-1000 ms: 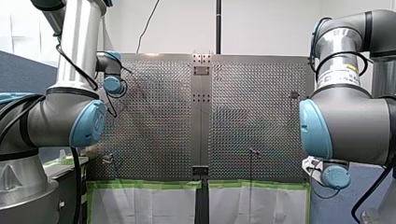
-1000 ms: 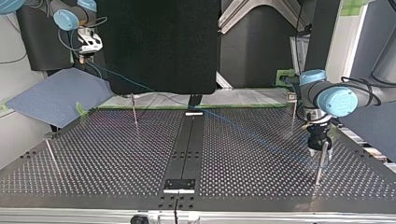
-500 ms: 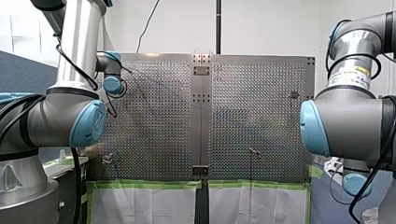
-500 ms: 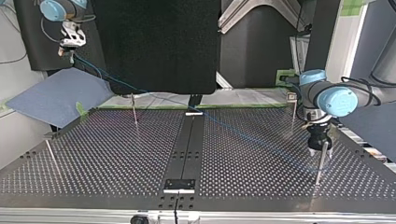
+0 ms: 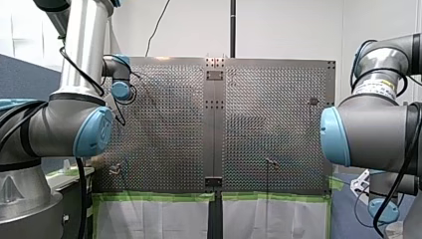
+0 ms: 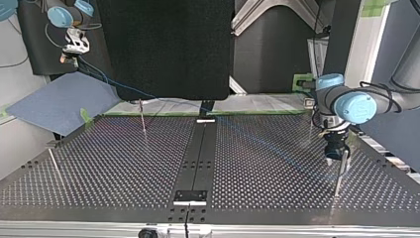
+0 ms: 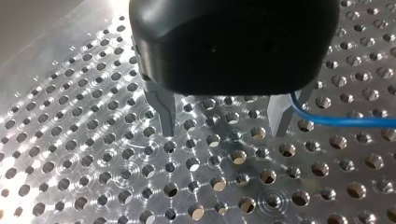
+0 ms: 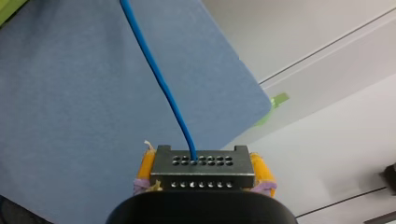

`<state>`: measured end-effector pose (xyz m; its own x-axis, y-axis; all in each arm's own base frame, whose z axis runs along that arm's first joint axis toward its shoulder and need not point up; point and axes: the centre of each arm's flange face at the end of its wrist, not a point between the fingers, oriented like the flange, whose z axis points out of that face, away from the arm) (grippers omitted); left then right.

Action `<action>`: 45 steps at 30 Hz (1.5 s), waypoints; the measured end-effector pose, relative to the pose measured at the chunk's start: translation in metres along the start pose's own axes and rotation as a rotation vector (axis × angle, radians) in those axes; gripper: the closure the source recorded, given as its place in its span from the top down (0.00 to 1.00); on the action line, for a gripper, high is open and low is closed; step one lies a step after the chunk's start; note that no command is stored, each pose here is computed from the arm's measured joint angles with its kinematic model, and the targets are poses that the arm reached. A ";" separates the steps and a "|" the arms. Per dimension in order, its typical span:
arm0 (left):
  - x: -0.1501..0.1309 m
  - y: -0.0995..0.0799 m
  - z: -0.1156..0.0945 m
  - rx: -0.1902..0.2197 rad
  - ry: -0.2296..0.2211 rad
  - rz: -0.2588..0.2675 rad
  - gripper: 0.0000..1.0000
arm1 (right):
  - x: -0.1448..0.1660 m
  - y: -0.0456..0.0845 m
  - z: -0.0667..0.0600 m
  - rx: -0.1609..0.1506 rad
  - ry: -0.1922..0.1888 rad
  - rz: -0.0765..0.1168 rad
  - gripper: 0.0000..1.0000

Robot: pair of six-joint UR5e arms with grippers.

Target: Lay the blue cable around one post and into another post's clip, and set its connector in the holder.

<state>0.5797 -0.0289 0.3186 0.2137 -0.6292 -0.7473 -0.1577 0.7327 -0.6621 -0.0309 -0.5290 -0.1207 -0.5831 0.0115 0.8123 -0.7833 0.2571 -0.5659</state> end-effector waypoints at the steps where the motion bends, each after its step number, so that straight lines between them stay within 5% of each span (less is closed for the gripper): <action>1: 0.000 0.000 0.000 0.000 0.000 0.000 0.98 | -0.003 0.002 0.003 -0.001 -0.001 0.006 0.00; 10: 0.001 -0.001 -0.001 -0.003 -0.003 0.002 0.98 | -0.030 0.021 0.025 -0.001 -0.009 0.017 0.00; 16: 0.001 -0.002 -0.001 -0.005 -0.004 0.002 0.98 | -0.052 0.034 0.037 0.002 -0.023 -0.002 0.00; 30: -0.001 0.004 -0.002 -0.040 -0.013 -0.014 0.98 | -0.124 0.063 0.007 -0.015 -0.159 -0.026 0.00; 36: 0.000 0.003 -0.002 -0.039 -0.012 -0.010 0.98 | -0.134 0.048 0.013 0.053 -0.210 -0.079 0.00; 45: 0.001 0.002 -0.003 -0.037 -0.009 -0.009 0.98 | -0.131 -0.020 0.020 0.228 -0.281 -0.186 0.00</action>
<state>0.5768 -0.0284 0.3163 0.2241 -0.6331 -0.7409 -0.1917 0.7167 -0.6705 0.0568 -0.5553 -0.2183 -0.4387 -0.2876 0.8514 -0.8901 0.0087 -0.4557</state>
